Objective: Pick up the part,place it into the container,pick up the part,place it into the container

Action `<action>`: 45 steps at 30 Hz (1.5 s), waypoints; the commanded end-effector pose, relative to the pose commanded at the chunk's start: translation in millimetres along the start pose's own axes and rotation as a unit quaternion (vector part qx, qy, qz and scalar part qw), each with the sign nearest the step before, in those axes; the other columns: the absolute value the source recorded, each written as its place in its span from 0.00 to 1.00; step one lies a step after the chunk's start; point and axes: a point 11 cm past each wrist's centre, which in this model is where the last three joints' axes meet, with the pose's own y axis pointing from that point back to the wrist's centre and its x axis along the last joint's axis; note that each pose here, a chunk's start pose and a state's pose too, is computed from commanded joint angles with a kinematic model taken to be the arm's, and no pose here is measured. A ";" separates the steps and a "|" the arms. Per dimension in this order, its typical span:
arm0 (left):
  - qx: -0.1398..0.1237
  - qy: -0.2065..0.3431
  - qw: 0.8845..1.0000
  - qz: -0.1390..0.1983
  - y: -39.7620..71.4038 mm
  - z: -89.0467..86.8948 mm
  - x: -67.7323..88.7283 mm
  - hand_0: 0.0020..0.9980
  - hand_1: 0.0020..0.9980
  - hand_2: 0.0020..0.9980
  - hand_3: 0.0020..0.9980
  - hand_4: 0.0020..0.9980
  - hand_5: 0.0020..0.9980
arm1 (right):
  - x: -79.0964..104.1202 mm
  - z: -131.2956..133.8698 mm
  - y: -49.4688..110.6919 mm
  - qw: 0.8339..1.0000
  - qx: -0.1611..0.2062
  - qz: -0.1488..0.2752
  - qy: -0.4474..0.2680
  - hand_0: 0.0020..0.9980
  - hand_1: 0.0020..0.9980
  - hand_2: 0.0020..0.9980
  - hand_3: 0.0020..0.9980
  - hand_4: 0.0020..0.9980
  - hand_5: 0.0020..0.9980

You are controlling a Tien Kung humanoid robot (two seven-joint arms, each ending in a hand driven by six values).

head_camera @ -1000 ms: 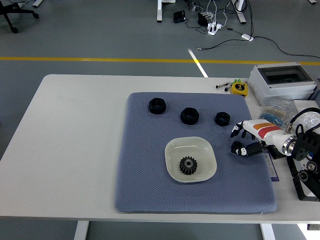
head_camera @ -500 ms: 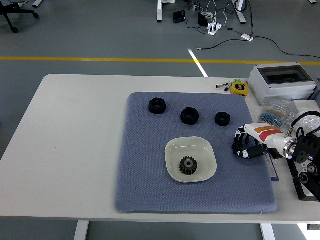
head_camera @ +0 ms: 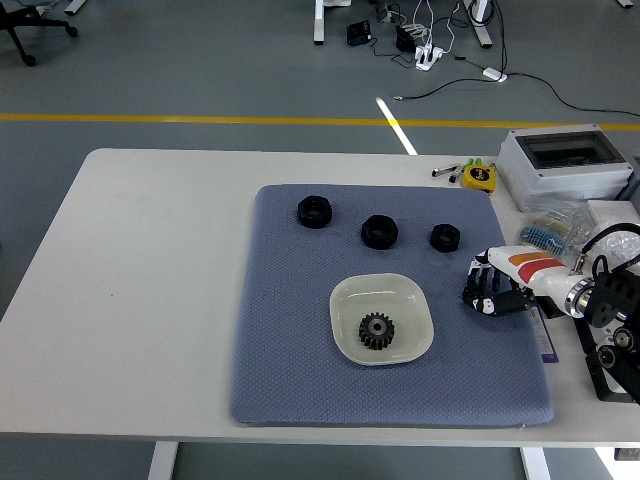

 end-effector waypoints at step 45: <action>0.006 -0.005 1.000 0.002 -0.3 -4.8 1.8 0.71 0.64 0.71 0.62 0.71 0.68 | 26.0 -122.6 16.3 0.981 0.179 0.028 0.075 0.10 0.24 0.37 0.48 0.65 0.35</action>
